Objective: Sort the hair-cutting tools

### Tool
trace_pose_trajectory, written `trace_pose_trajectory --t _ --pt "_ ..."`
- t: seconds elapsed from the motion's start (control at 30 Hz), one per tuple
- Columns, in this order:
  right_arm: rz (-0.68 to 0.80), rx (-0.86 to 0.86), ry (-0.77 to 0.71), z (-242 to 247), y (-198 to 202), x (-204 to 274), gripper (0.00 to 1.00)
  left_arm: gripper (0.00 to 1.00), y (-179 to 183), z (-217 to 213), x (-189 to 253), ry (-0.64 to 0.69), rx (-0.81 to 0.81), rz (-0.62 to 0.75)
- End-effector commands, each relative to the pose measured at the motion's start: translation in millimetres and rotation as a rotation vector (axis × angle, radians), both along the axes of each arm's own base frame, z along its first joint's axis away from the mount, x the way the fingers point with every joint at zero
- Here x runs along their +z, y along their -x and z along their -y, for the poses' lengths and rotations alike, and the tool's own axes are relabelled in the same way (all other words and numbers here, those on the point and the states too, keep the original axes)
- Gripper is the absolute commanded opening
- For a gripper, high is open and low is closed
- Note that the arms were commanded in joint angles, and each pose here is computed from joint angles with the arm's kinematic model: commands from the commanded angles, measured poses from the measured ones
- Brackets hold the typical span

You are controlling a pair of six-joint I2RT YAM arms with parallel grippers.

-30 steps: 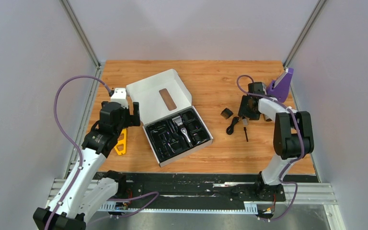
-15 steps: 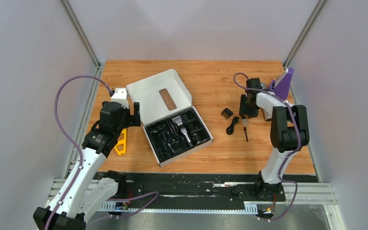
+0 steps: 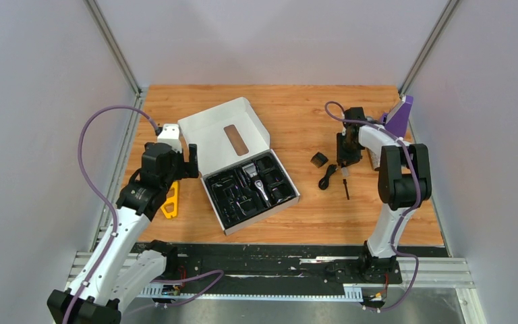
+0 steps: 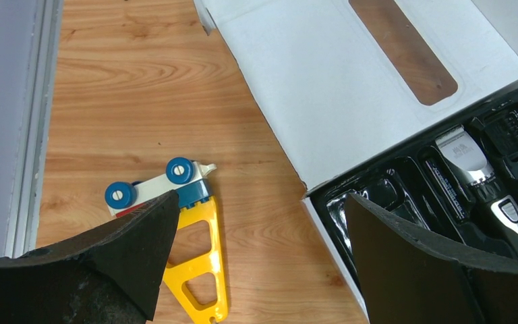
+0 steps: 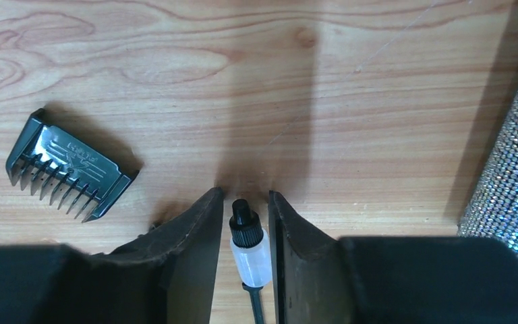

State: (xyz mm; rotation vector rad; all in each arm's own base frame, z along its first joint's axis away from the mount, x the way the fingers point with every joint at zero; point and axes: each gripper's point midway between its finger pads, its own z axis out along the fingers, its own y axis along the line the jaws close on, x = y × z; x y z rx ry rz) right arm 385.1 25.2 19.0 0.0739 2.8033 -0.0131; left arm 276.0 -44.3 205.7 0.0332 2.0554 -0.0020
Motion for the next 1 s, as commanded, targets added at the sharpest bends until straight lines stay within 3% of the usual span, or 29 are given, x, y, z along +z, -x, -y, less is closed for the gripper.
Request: trace_pose_trajectory --t 0.0,0.27,0.57,0.73,0.97 --pt "-0.008 0.043 -0.009 -7 -4 0 0.29 1.00 -5 3 12 0.016 -0.004 0.036" --pt "0.130 0.020 0.058 -7 -19 39 0.06 1.00 -6 3 10 0.013 -0.002 0.032" --pt "0.349 0.037 0.122 -28 -30 114 0.05 1.00 -6 0 10 0.006 0.010 0.031" --pt "0.450 0.144 0.097 -82 -21 147 0.05 1.00 -5 -2 12 0.003 0.021 0.036" --pt "0.564 0.297 -0.092 -194 13 177 0.04 1.00 -4 -6 15 0.000 0.043 0.046"
